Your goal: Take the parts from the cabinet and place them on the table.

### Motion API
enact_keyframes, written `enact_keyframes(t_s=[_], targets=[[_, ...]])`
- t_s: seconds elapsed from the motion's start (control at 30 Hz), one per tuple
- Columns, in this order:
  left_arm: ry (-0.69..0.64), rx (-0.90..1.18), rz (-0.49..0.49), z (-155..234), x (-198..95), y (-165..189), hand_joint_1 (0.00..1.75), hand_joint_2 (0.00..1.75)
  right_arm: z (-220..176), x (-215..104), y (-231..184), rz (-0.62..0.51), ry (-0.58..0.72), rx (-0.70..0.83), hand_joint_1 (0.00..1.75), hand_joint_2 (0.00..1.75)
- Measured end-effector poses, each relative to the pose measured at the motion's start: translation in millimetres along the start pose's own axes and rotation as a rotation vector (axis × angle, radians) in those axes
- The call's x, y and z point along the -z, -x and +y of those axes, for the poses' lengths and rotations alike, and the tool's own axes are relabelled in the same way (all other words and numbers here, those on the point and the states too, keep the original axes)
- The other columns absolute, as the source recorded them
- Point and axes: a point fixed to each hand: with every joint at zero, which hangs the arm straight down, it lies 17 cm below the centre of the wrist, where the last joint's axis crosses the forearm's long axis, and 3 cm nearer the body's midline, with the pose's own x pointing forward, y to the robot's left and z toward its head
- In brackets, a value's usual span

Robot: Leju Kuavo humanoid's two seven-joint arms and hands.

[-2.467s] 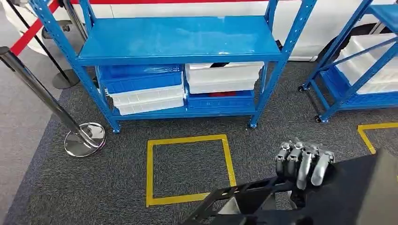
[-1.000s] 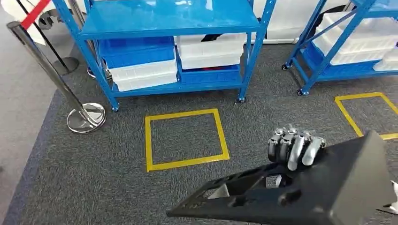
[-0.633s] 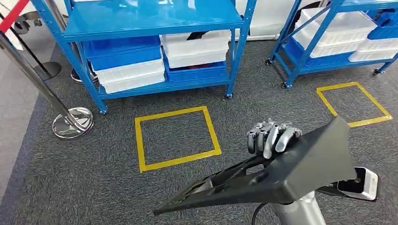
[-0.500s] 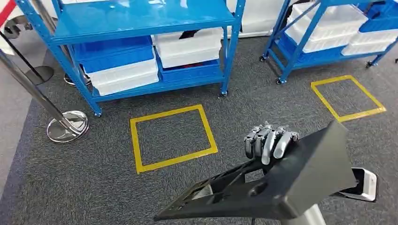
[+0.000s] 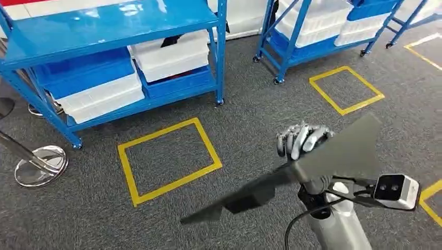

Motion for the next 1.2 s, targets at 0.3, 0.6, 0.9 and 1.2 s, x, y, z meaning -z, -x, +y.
enact_keyframes(t_s=[0.3, 0.6, 0.9, 1.2], targets=[[0.013, 0.028, -0.042, 1.8, -0.7, -3.7, 0.0, 1.75, 41.8, -10.4, 4.8, 0.034, -0.083, 0.022, 1.71, 1.75], [0.038, 0.043, -0.071, 1.7, 1.1, -12.2, 0.0, 1.75, 44.3, 8.0, -11.4, -0.052, -0.061, 0.024, 1.71, 1.75], [0.045, 0.076, -0.034, 7.4, 0.9, -1.0, 0.0, 1.75, 15.2, 27.0, -23.9, -0.103, -0.022, -0.012, 1.71, 1.75], [0.048, 0.096, -0.017, 7.6, 1.7, 1.0, 0.0, 1.75, 14.2, 14.1, -20.5, -0.051, -0.078, -0.013, 1.71, 1.75]])
